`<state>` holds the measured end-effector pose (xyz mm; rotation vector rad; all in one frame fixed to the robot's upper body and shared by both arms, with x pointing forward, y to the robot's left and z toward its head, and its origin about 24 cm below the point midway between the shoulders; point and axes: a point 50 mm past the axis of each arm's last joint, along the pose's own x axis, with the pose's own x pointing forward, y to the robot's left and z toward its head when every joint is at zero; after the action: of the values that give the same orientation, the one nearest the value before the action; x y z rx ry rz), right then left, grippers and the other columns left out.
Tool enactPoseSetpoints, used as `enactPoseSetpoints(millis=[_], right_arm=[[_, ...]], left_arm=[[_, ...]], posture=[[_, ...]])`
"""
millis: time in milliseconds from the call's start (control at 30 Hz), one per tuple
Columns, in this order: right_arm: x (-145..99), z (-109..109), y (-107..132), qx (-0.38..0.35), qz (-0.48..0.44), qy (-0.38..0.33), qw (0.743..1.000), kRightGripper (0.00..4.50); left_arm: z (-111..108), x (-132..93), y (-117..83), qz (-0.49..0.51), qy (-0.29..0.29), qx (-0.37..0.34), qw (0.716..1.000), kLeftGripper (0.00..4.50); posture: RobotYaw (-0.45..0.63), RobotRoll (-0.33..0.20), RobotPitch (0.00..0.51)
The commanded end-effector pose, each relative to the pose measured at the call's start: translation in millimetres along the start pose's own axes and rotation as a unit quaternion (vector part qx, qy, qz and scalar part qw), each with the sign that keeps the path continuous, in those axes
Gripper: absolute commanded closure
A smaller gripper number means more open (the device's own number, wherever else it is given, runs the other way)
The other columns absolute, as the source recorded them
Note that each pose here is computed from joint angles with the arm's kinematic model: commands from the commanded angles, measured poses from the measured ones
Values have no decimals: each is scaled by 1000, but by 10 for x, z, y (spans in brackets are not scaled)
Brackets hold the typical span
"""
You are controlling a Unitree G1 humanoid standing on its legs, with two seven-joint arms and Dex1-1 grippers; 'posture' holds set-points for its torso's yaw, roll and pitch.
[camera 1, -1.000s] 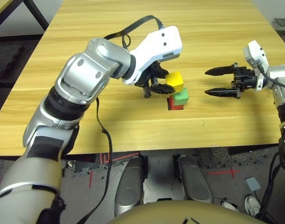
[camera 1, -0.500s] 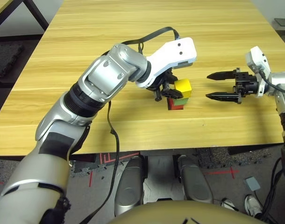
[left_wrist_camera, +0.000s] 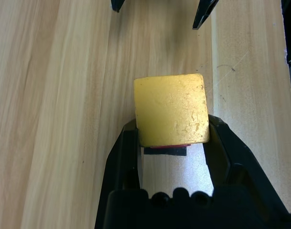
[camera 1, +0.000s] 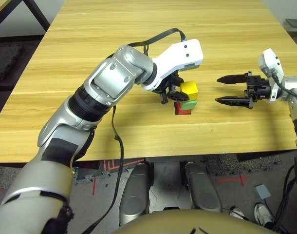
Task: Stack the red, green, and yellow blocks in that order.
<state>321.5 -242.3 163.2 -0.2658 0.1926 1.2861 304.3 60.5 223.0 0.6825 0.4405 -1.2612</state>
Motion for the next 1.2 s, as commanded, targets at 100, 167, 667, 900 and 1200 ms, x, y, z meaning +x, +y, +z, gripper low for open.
enactPoseSetpoints(millis=[100, 167, 667, 900, 1200], right_arm=[[-25, -31, 19, 5, -2, 1, 1000, 0], [-22, -36, 19, 6, -3, 0, 1000, 0], [10, -68, 14, 10, -6, -3, 1000, 0], [14, -72, 13, 10, -9, -5, 1000, 0], [-99, -80, -19, 12, -27, -4, 1000, 0]], left_arm=[[32, 21, -32, -7, 2, 7, 1000, 2537], [30, 23, -37, -8, 3, 7, 1000, 2537], [75, 22, -86, -19, 5, 14, 1000, 2537], [69, 36, -77, -17, 9, 20, 1000, 1829], [201, -289, 7, -3, -94, -7, 996, 31]], posture=[[113, 119, 199], [114, 122, 200], [118, 133, 202], [114, 134, 196], [122, 108, 185]])
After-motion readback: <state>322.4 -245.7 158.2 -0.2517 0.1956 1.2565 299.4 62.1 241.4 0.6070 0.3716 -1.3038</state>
